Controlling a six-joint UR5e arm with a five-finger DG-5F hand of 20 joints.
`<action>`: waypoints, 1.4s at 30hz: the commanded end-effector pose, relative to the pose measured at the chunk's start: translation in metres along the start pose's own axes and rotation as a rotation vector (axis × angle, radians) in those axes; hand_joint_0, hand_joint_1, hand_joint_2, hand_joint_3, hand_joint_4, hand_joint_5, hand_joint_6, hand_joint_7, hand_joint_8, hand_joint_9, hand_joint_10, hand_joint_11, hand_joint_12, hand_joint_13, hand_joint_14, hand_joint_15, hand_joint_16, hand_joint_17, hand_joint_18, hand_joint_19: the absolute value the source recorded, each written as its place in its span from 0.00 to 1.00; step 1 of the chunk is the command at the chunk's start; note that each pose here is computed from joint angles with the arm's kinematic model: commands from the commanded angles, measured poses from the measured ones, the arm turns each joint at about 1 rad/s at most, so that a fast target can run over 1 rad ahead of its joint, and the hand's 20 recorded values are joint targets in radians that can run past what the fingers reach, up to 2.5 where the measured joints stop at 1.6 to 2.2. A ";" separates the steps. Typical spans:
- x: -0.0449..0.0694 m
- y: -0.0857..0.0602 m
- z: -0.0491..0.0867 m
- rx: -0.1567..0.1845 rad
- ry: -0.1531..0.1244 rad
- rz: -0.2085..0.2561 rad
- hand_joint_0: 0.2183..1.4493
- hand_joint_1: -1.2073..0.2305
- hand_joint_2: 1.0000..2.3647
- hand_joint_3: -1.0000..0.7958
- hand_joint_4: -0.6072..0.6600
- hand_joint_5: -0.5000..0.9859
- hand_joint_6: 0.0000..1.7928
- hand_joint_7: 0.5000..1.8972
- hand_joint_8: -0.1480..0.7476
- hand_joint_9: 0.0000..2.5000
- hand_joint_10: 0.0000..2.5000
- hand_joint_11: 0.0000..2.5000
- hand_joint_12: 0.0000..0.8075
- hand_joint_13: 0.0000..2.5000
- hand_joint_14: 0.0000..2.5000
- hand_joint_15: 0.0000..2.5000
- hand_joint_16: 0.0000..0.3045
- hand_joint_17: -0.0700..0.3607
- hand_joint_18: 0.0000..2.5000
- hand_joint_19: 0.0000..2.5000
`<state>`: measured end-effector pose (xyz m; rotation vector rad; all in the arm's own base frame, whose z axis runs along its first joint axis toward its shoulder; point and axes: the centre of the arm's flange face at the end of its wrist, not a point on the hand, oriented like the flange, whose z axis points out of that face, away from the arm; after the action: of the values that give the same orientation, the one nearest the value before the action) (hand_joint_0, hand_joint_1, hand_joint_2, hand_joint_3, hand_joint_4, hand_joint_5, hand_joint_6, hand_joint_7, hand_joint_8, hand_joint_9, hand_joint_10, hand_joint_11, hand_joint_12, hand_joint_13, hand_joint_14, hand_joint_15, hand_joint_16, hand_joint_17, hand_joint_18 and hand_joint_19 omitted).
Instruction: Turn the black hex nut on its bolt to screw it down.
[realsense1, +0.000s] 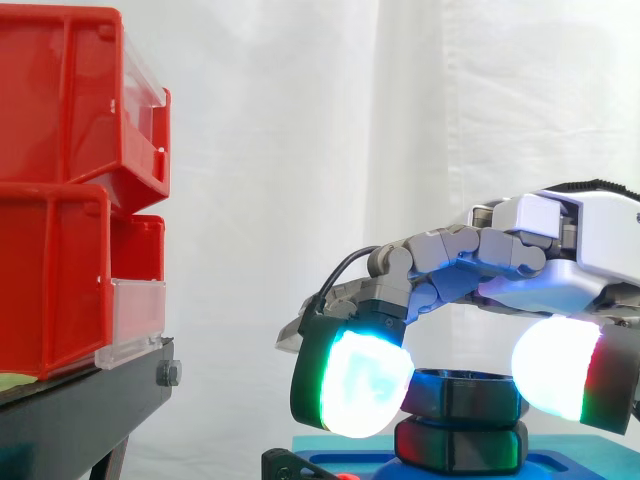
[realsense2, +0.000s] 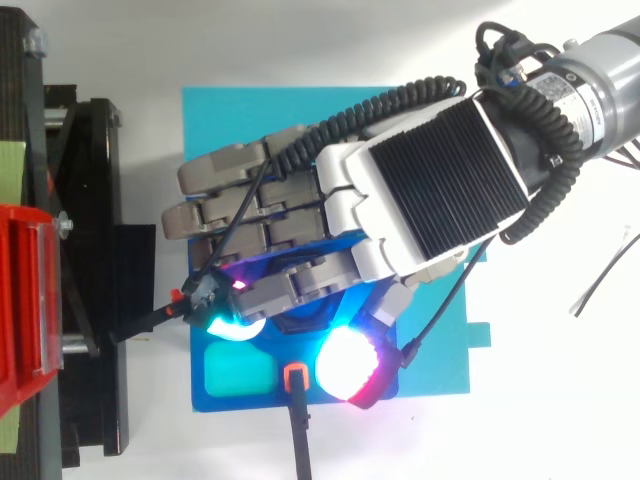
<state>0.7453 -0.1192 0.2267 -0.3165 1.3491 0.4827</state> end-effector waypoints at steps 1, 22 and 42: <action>-0.001 -0.003 -0.003 -0.002 -0.001 -0.003 0.22 0.59 0.00 0.28 0.68 0.22 0.30 0.37 0.50 0.21 0.00 0.15 0.44 0.20 0.00 0.06 0.15 0.40 0.15 0.07; -0.005 -0.018 -0.018 -0.007 0.003 -0.010 0.22 0.59 0.00 0.28 0.68 0.22 0.30 0.37 0.51 0.22 0.00 0.15 0.44 0.19 0.00 0.06 0.15 0.41 0.15 0.07; -0.013 -0.042 -0.043 -0.020 -0.007 -0.034 0.21 0.61 0.00 0.28 0.68 0.22 0.30 0.37 0.51 0.22 0.00 0.15 0.44 0.19 0.00 0.06 0.16 0.41 0.15 0.07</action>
<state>0.7294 -0.1753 0.2282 -0.3546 1.3309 0.4712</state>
